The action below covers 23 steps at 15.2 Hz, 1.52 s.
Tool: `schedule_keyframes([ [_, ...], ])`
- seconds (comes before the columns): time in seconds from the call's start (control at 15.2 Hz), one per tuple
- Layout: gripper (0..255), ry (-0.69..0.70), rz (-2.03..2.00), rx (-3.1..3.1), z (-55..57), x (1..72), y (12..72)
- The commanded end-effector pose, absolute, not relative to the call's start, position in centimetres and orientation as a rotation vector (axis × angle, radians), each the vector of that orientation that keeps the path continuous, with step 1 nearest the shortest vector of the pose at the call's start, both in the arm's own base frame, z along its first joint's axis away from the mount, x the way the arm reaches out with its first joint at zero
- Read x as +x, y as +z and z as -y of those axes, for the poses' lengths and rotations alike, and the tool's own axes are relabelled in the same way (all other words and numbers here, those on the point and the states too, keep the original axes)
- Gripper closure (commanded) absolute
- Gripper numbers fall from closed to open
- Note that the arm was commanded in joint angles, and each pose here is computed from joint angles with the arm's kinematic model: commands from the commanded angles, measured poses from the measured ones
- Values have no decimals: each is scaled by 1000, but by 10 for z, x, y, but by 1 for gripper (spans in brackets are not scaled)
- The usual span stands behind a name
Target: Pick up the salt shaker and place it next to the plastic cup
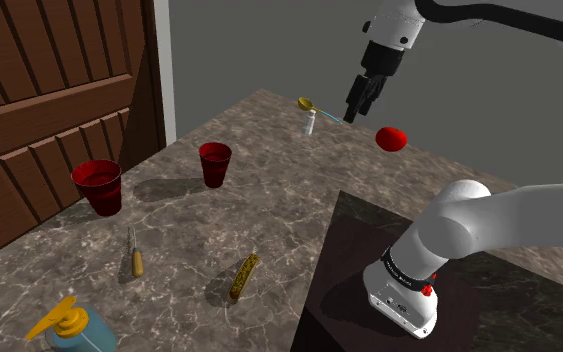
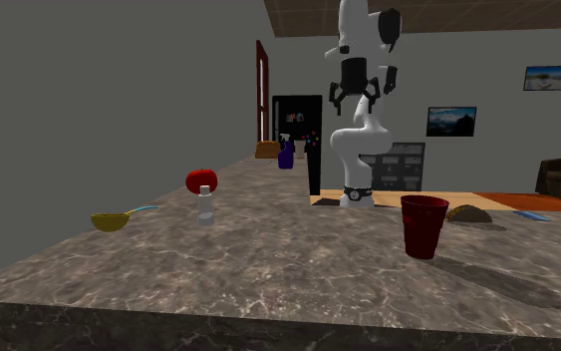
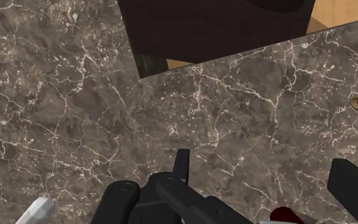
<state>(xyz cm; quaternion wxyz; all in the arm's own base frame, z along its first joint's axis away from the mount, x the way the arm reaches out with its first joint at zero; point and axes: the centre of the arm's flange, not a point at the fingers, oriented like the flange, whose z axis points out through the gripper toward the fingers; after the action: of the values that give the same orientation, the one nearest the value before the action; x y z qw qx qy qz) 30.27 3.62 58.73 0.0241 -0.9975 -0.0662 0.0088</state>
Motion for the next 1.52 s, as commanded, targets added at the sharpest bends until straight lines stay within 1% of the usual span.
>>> schedule_keyframes([
  [0.0,0,27,205,-3086,-36,303,587],
  [1.45,0,-185,98,-3129,143,461,453],
])
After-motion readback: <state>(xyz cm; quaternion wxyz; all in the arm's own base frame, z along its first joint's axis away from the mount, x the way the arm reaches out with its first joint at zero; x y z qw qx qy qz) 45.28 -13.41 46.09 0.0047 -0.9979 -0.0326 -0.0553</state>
